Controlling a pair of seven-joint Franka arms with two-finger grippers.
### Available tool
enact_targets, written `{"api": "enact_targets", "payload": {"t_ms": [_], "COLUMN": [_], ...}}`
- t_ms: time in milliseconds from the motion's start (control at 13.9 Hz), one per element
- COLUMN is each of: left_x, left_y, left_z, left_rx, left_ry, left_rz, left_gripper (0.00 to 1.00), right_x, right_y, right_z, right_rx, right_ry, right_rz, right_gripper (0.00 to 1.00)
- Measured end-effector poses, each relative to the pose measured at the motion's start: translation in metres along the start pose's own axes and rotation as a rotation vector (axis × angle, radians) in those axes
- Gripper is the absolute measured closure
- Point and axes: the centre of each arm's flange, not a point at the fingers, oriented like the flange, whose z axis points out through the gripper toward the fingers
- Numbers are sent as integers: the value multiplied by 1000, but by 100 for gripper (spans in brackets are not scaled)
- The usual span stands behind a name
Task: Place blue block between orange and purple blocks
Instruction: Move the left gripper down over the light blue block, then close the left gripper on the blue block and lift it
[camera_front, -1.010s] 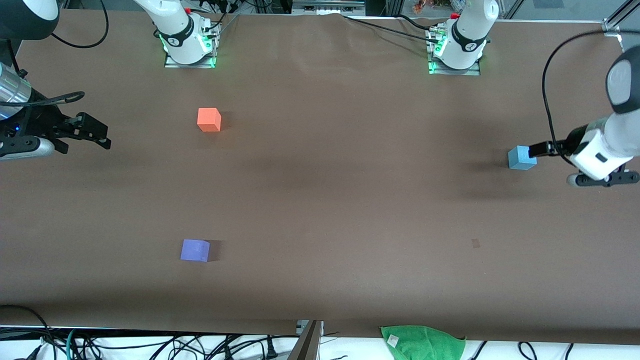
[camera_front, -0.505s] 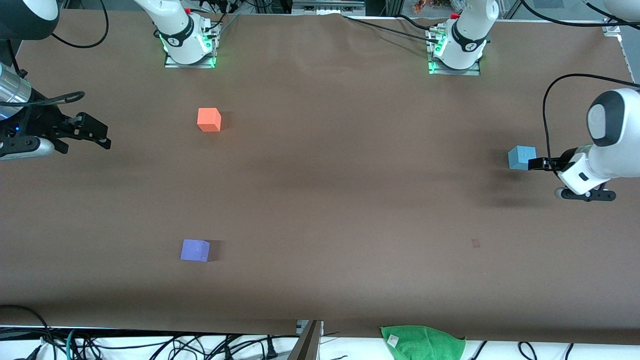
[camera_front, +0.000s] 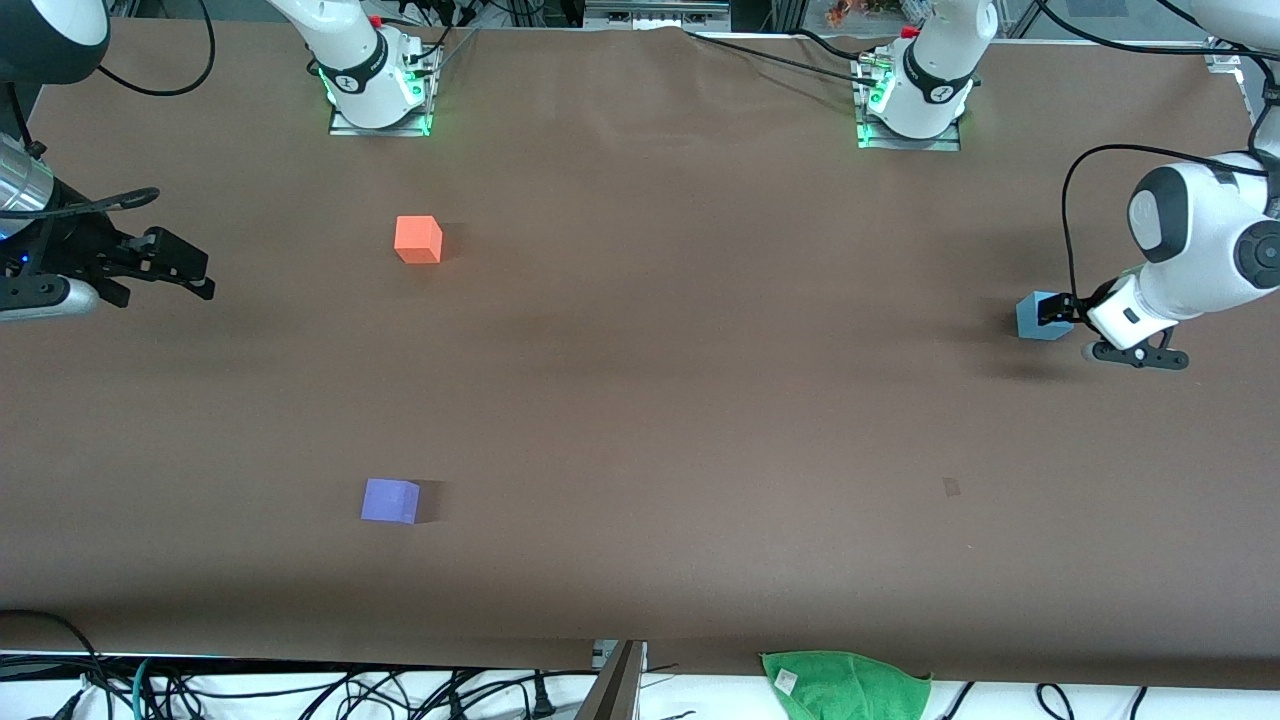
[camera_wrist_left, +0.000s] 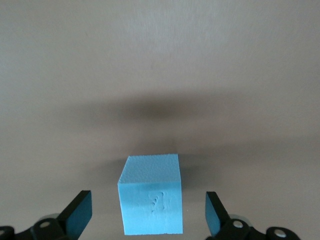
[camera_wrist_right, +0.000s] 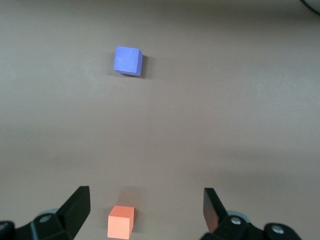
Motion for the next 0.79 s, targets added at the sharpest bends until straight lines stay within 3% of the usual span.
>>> {"api": "enact_targets", "payload": {"t_ms": [722, 794], "left_x": [-7, -7], "left_y": [-3, -3], "left_z": [60, 64], "left_rx": [-41, -43], "left_ry": [-59, -62], "left_rz": [3, 4], "left_gripper": [0, 9], "right_x": [1, 1], "right_y": [2, 2], "right_z": [2, 2], "right_rx": [0, 0], "right_ry": [-3, -3], "right_rz": [3, 3], "right_gripper": [0, 0]}}
